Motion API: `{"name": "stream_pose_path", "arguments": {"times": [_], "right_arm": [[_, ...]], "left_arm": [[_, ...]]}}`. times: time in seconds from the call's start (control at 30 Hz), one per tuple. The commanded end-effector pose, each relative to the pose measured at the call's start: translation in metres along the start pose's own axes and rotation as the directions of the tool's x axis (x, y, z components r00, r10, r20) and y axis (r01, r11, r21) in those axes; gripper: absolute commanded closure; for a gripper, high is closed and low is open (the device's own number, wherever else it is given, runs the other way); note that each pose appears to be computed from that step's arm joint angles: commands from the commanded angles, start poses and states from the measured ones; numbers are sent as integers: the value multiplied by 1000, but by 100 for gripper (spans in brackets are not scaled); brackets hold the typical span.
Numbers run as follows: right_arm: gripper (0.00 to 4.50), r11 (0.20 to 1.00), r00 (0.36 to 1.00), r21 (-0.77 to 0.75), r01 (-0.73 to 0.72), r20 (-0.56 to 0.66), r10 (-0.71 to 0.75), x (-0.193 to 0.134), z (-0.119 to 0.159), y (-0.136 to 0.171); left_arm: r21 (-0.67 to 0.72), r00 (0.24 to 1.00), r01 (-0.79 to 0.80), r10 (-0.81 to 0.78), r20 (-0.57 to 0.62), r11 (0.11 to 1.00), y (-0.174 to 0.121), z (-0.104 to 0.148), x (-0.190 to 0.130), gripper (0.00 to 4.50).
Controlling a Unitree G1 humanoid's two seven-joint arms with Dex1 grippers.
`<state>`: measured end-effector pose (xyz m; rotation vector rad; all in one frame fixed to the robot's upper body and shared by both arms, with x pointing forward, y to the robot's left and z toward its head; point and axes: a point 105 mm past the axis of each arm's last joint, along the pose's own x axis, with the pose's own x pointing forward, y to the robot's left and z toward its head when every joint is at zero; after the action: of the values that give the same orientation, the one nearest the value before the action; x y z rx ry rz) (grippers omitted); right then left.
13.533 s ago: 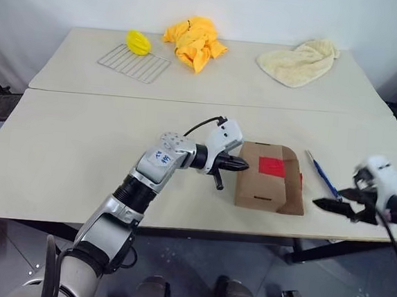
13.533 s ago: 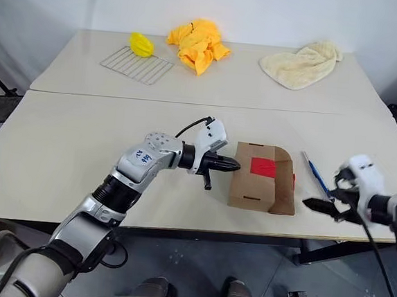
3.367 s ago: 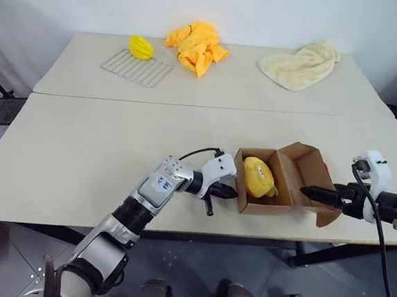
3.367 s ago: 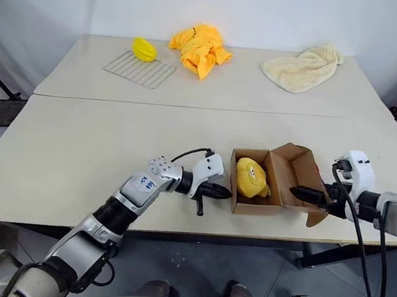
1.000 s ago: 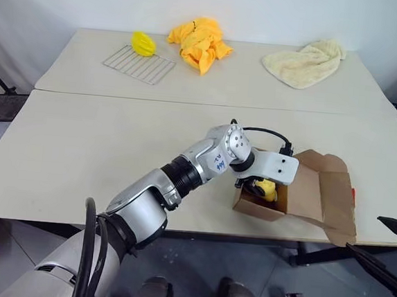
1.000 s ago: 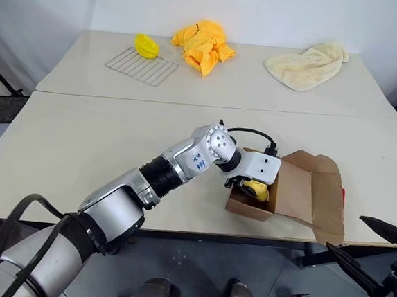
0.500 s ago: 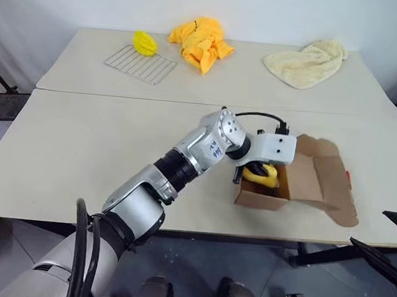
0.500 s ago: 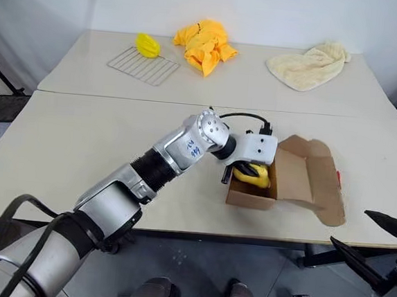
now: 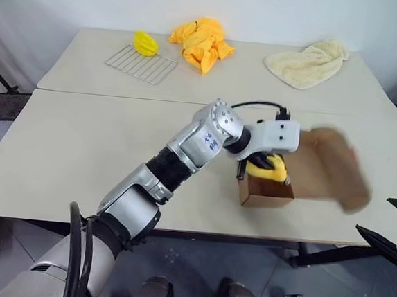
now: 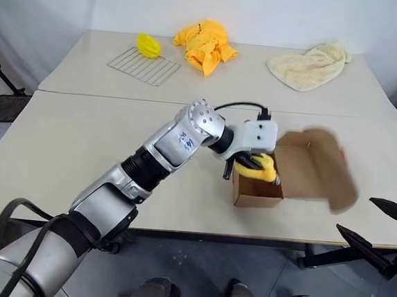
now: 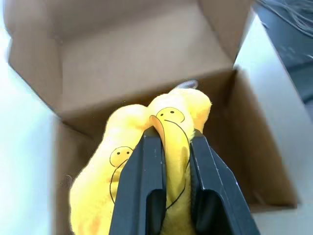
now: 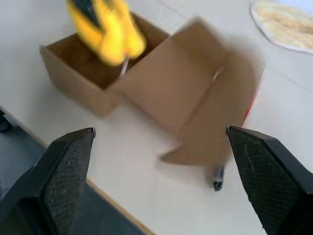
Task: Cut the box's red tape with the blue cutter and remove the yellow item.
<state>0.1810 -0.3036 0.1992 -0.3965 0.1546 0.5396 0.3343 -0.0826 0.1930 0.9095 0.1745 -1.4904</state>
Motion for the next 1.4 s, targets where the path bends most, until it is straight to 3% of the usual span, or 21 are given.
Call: {"name": "stream_pose_path", "arguments": {"times": [0.03,0.27,0.4,0.53,0.73,0.97,1.03,1.23,1.33,1.4], "right_arm": [[0,1000,1000,-31,-2,1,2,-3,4,-3],[0,999,1000,-24,-21,2,21,-4,5,-2],[0,998,998,-33,-53,19,54,3,11,-9],[0,994,995,-56,-91,32,93,14,20,-23],[0,982,982,-96,-165,72,172,36,39,-41],[0,950,948,-138,-282,111,297,71,55,-53],[0,938,937,-151,-312,112,330,80,61,-56],[0,924,925,-166,-343,111,364,92,66,-61],[0,920,920,-171,-353,113,374,97,67,-62],[0,916,917,-173,-362,111,383,97,67,-62]], "left_arm": [[60,999,-48,47,19,997,6,13,-5,439],[-94,958,-213,227,175,973,31,37,-33,439],[-288,855,-432,490,173,855,67,28,-64,439],[-423,693,-664,720,-36,617,95,-22,-98,439],[-451,467,-845,809,-358,288,94,-93,-146,439],[-336,338,-932,651,-679,134,51,-174,-171,439],[-295,283,-952,607,-743,82,35,-186,-185,367],[-268,219,-963,596,-772,7,19,-186,-208,189],[-270,206,-963,631,-748,-5,19,-179,-220,95],[-271,196,-962,731,-654,16,30,-159,-232,35]]}}
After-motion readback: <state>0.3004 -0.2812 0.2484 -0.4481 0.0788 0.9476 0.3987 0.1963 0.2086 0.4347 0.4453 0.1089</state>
